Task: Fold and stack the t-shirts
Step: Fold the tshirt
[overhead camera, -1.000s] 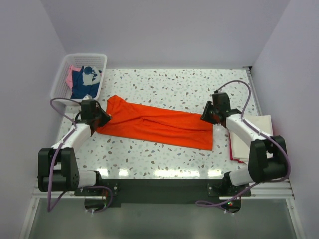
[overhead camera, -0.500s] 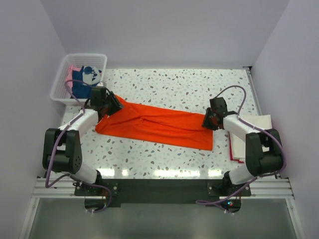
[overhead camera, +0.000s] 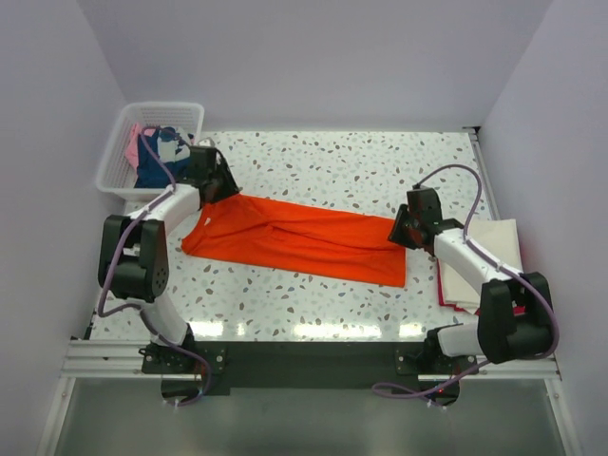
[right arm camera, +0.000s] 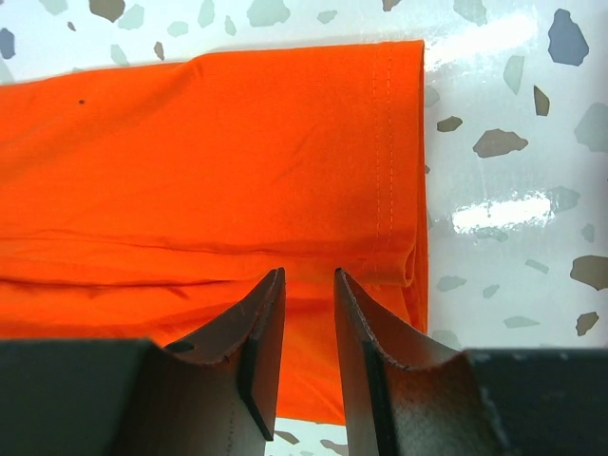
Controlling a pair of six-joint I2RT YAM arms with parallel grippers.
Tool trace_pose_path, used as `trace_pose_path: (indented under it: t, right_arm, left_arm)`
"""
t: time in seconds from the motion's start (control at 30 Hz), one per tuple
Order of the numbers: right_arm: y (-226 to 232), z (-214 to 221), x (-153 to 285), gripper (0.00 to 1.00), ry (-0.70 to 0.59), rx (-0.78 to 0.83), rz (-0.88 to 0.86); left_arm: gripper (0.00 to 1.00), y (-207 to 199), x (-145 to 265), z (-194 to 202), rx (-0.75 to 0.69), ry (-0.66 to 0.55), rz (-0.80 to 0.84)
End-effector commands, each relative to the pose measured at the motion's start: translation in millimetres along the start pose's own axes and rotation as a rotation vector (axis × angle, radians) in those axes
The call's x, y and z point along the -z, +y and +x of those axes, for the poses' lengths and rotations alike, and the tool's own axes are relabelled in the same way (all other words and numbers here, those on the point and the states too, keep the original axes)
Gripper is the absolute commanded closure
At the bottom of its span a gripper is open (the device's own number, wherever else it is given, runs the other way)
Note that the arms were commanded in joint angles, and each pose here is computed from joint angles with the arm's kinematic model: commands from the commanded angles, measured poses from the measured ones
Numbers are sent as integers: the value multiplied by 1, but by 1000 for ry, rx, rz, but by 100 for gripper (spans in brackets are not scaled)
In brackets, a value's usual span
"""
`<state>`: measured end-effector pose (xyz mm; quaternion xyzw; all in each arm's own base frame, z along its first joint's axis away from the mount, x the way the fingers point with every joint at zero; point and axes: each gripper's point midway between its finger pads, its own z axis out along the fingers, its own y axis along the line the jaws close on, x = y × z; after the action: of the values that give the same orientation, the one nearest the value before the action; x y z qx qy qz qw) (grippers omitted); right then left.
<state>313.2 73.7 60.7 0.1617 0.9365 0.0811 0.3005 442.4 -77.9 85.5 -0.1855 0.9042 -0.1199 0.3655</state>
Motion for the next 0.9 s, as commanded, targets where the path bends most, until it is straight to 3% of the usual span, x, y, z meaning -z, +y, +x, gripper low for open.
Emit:
trace_pose_path:
  t: [0.0,0.5,0.87]
  right_arm:
    - [4,-7,9,69,-31,-6,-21]
    - [9,-12,13,69,-49,-4,-39]
    - [7,-8,13,69,-45,-4,-42]
  left_arm:
    - [51,2,-9,-18,-63,-31,-46]
    - [54,-12,-18,31,-100,74,15]
    - [53,-21,-17,41,-117,102,37]
